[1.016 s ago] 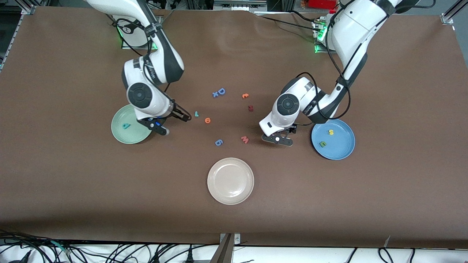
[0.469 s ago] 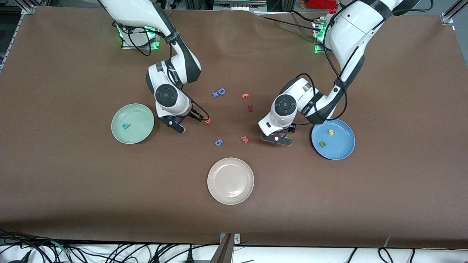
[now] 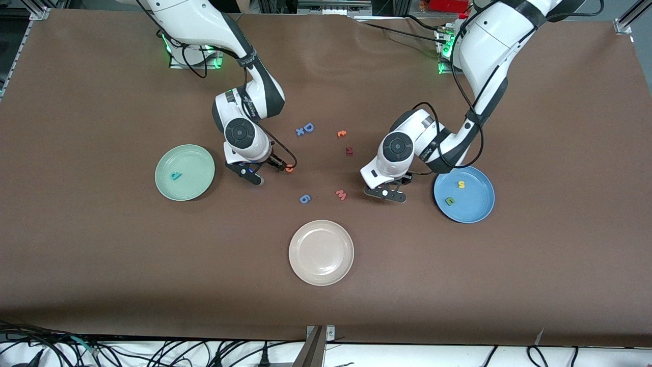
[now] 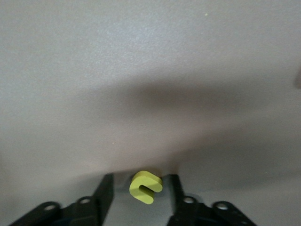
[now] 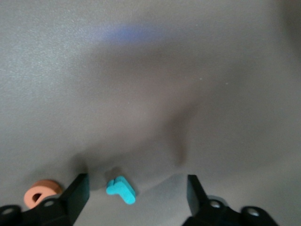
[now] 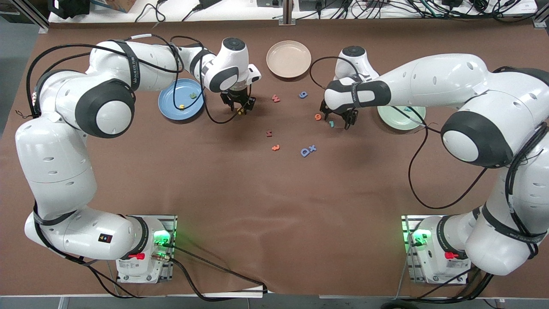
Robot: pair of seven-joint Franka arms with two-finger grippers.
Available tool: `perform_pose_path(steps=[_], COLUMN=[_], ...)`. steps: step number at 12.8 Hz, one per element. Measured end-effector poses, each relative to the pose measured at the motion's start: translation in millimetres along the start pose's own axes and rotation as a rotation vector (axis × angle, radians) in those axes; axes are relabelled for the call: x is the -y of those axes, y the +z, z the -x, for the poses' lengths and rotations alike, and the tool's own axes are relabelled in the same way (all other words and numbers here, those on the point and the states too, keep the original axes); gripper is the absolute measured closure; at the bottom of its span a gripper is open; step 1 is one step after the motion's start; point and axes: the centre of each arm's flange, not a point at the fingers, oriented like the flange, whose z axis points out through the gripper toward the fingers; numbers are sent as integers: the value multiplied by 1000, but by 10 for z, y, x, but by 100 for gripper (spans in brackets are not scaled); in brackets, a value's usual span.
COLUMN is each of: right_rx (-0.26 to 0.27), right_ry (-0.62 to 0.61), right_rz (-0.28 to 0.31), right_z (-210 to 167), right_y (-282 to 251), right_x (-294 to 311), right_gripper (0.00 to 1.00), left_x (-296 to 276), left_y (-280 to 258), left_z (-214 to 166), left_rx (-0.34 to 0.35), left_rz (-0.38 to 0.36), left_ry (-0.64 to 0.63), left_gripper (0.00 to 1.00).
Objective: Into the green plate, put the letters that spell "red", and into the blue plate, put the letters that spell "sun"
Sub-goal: 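Grasp another yellow u and a teal letter with the left and right grippers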
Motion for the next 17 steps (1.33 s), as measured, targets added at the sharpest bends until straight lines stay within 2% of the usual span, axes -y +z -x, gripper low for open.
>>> perform_pose_path(steps=[1,2,6,9,10,11,14,17], right_rx=[-2,-2,4,-4,-5,-12,-74,-96], right_ry=[-1,-2,-8,-19,-34,-51,-95,-119], right_rz=[-2,-3,-6,-28,-34,-42,-101,-121], right_z=[7,11,122,172,189,198,181,185], right_y=[3,0,-8,-158,-203,-209,-53,-4], right_x=[7,9,62,85,62,23,-135,-178], right_gripper=[12,12,15,16,24,30,31,31], left_x=[-12,-14,134,387,536,729,1529,2339], left_y=[-7,-10,-18,-272,-422,-567,-871,-816], left_z=[1,2,-30,-118,-153,-178,-221,-196], left_rx=[-1,-1,18,45,40,41,50,69], left_rz=[1,1,-10,-42,-49,-52,-17,10], left_ry=[4,6,-17,-2,22,55,180,286], left_gripper=[65,70,70,70,70,70,70,70])
